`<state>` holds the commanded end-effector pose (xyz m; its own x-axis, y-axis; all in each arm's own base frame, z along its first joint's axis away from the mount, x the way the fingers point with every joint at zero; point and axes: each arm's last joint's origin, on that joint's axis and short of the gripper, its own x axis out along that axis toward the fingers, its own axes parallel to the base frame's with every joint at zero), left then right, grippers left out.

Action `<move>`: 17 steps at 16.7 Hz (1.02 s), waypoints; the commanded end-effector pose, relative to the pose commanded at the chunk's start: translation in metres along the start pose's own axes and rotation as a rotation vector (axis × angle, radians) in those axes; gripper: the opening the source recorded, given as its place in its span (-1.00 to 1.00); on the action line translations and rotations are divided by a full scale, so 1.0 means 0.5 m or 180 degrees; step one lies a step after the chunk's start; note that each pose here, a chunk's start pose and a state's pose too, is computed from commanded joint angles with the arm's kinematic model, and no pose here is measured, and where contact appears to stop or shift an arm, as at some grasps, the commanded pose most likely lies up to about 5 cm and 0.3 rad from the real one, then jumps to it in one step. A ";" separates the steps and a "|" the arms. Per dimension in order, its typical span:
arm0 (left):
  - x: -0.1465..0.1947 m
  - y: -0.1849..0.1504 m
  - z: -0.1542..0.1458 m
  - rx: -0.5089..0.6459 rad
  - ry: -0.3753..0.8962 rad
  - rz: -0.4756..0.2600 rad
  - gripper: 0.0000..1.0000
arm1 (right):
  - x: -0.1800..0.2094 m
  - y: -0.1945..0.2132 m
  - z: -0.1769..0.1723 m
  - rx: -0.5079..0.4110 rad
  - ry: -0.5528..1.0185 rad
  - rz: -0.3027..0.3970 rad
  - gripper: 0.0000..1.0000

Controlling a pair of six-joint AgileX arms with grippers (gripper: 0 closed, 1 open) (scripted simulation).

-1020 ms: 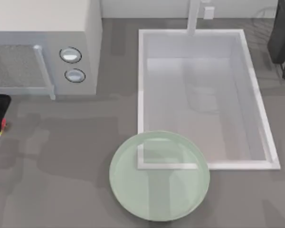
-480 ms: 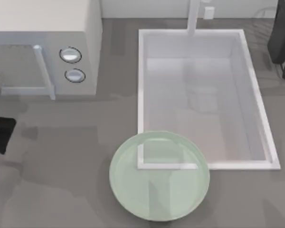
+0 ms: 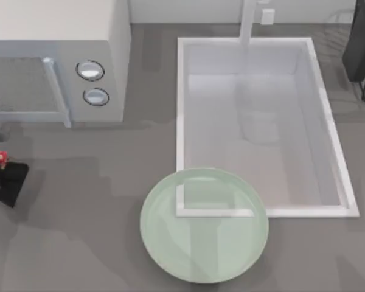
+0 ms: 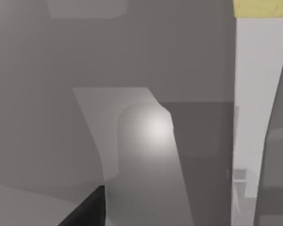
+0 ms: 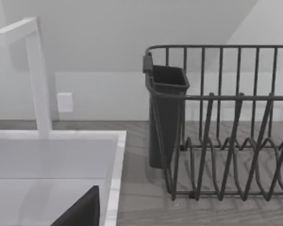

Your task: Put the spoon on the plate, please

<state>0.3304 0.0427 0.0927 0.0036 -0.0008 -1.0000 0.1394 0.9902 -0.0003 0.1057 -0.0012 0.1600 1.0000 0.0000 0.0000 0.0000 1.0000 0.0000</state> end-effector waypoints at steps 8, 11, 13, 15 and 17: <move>0.001 0.000 0.002 0.0000 -0.0005 0.0001 0.40 | 0.000 0.000 0.000 0.0000 0.0000 0.0000 1.00; 0.001 0.000 0.002 0.0000 -0.0005 0.0001 -0.06 | 0.000 0.000 0.000 0.0000 0.0000 0.0000 1.00; 0.001 0.000 0.002 0.0000 -0.0005 0.0001 -0.36 | 0.000 0.000 0.000 0.0000 0.0000 0.0000 1.00; 0.001 0.000 0.002 0.0000 -0.0005 0.0001 -0.66 | 0.000 0.000 0.000 0.0000 0.0000 0.0000 1.00; 0.001 0.000 0.002 0.0000 -0.0005 0.0001 -0.96 | 0.000 0.000 0.000 0.0000 0.0000 0.0000 1.00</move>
<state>0.3314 0.0427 0.0921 0.0051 -0.0007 -1.0000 0.1395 0.9902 0.0000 0.1057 -0.0012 0.1600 1.0000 0.0000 0.0000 0.0000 1.0000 0.0000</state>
